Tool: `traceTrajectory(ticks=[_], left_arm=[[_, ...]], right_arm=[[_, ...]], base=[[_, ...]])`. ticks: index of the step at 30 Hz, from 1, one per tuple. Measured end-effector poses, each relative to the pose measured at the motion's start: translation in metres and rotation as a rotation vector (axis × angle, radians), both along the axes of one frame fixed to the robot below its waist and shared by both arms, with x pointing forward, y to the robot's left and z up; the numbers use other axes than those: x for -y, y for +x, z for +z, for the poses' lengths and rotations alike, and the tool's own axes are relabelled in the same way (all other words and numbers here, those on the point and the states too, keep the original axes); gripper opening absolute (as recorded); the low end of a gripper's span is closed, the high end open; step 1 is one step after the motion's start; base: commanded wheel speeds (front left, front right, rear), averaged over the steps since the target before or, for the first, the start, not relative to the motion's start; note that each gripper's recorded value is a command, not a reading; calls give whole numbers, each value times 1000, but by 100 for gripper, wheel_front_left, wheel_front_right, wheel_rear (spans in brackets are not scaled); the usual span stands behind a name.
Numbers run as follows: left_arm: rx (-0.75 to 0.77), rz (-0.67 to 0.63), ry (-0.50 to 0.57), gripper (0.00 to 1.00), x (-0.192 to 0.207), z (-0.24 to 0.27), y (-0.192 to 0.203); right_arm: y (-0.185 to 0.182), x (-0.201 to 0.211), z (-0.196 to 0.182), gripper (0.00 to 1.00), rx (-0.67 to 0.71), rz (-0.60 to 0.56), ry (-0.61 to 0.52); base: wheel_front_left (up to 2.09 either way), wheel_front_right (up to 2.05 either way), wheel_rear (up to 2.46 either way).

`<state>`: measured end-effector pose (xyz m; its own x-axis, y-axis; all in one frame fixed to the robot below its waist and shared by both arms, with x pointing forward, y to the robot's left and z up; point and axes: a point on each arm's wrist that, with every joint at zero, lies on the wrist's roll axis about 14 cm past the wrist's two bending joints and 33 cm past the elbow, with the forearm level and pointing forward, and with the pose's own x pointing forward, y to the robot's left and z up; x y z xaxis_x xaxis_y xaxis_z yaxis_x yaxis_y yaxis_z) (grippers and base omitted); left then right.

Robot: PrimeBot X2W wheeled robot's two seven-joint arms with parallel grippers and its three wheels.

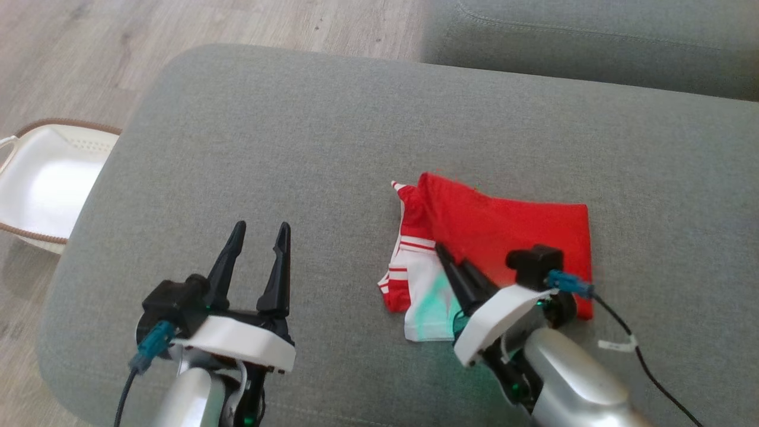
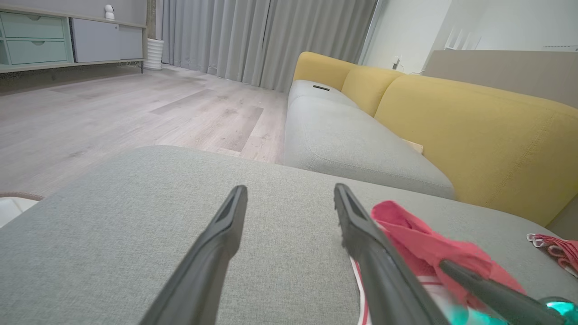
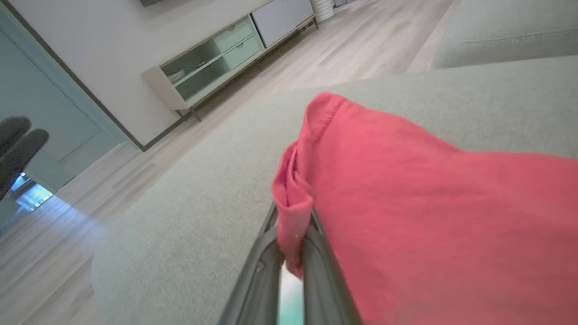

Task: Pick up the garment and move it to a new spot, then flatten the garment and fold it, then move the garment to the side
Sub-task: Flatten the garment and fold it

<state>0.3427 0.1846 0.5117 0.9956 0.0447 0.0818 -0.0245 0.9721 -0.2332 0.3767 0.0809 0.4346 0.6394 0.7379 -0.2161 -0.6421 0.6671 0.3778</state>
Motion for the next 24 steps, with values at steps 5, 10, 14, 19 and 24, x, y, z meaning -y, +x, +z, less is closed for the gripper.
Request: traceTrajectory(ticks=[5,10,14,19,24], left_arm=[[-8,5,0,100,0,-2,2],[-8,-19,-2,100,7,-3,7],[4,-45,-4,100,16,1,14],[45,-88,-9,100,30,14,23],[71,-120,-12,100,42,22,30]], right_arm=[[-24,-17,-6,100,-20,103,-16],[0,-8,17,100,44,36,35],[30,21,31,100,101,-83,45],[64,80,43,100,200,-266,-19],[80,129,60,100,294,-402,-75]], base=[[0,0,0],[0,0,0],[0,0,0],[0,0,0],[0,0,0]])
